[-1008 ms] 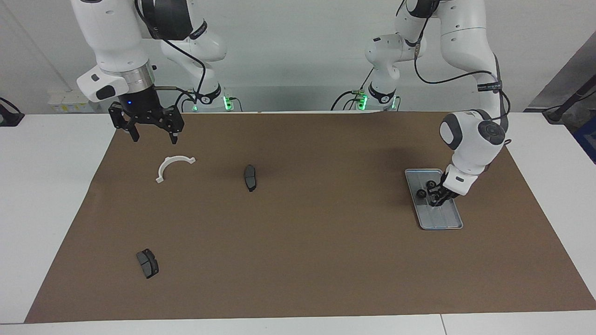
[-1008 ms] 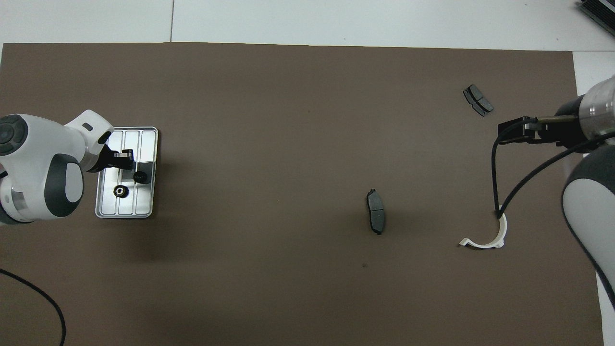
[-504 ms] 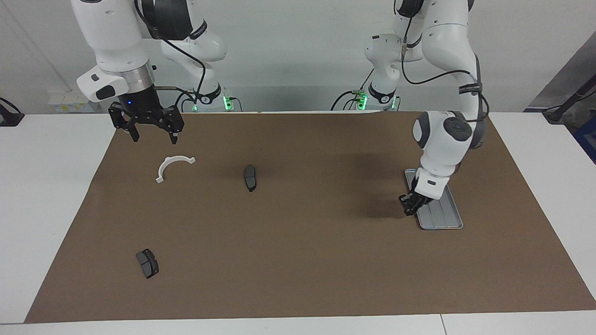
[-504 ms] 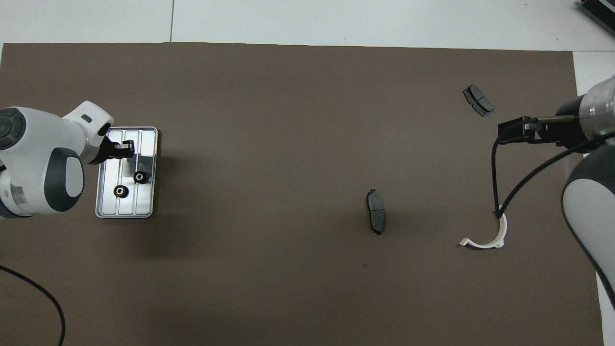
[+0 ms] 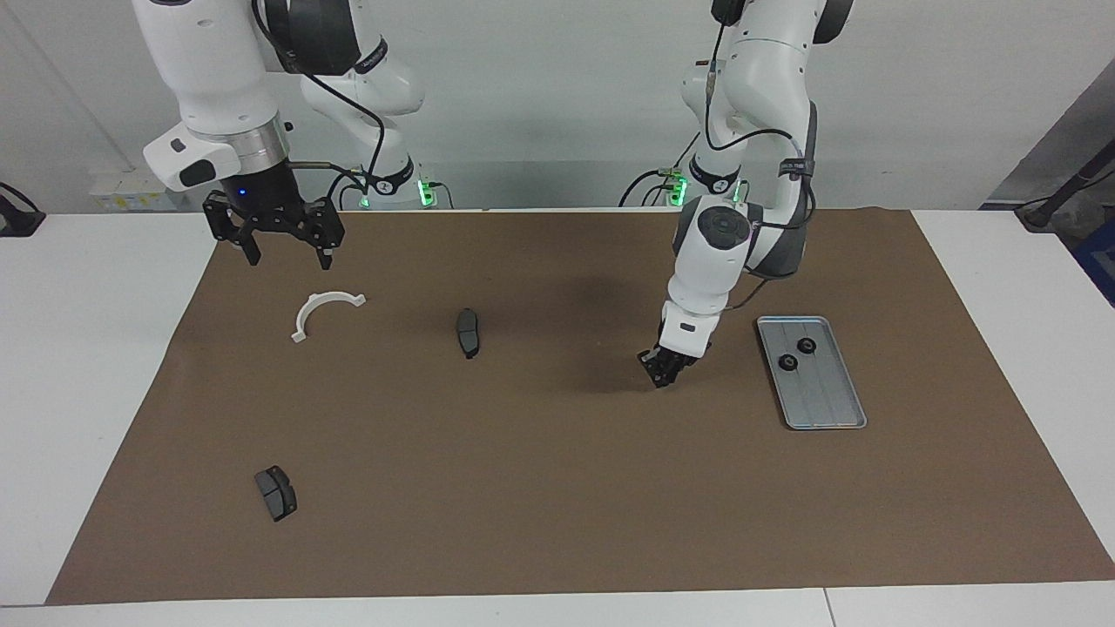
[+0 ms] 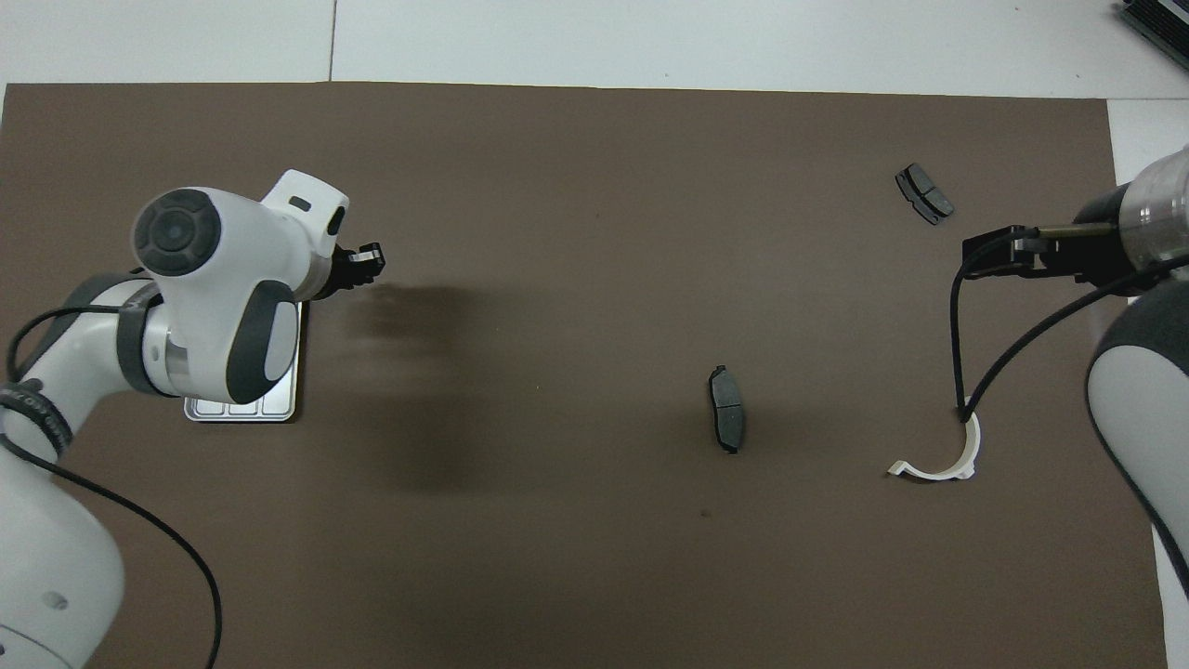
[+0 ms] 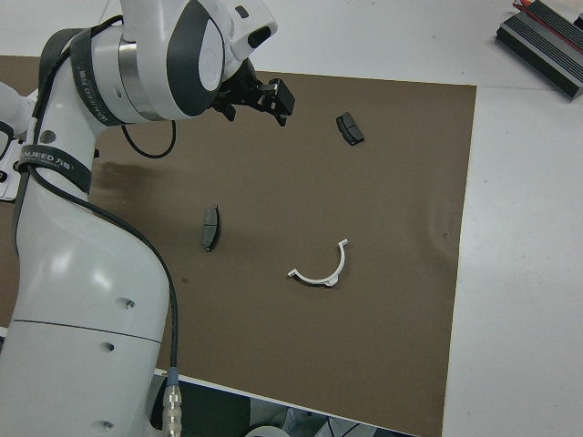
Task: Place bearing gear from tray to pile
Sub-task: 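Carry the ring to the table center and open the left gripper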
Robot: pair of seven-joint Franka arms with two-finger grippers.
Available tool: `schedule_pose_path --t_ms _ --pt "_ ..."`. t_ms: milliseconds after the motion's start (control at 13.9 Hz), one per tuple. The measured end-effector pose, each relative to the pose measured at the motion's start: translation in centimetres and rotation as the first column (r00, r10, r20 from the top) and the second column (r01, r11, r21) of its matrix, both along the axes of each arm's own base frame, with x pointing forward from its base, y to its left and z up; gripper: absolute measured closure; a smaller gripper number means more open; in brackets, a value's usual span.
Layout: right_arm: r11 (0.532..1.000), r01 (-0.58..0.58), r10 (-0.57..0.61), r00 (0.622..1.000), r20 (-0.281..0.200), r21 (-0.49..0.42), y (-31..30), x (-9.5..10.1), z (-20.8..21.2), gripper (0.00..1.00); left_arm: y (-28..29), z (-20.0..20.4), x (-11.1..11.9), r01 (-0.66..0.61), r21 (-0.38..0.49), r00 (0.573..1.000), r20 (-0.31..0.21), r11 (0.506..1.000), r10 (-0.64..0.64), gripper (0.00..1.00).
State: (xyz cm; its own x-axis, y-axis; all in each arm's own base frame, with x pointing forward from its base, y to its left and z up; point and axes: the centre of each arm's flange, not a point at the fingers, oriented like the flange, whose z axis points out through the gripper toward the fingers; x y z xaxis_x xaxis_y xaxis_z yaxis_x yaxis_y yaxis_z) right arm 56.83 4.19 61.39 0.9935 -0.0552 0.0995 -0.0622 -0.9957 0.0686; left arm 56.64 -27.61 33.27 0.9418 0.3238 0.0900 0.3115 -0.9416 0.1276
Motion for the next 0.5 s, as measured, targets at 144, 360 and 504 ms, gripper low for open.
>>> schedule_pose_path --t_ms 144,360,504 --pt "1.000 0.000 0.000 1.000 0.000 0.000 0.0 0.0 0.0 0.00 -2.2 0.1 -1.1 0.003 -0.005 1.000 -0.002 1.000 -0.003 0.76" --pt "1.000 0.000 0.000 1.000 0.000 0.000 0.0 0.0 0.0 0.00 -4.9 0.1 -2.5 0.020 -0.010 1.000 -0.004 1.000 -0.020 0.76" --pt "1.000 0.000 0.000 1.000 0.000 0.000 0.0 0.0 0.0 0.00 -5.7 0.2 -3.0 0.024 -0.012 1.000 -0.004 1.000 -0.024 0.76"
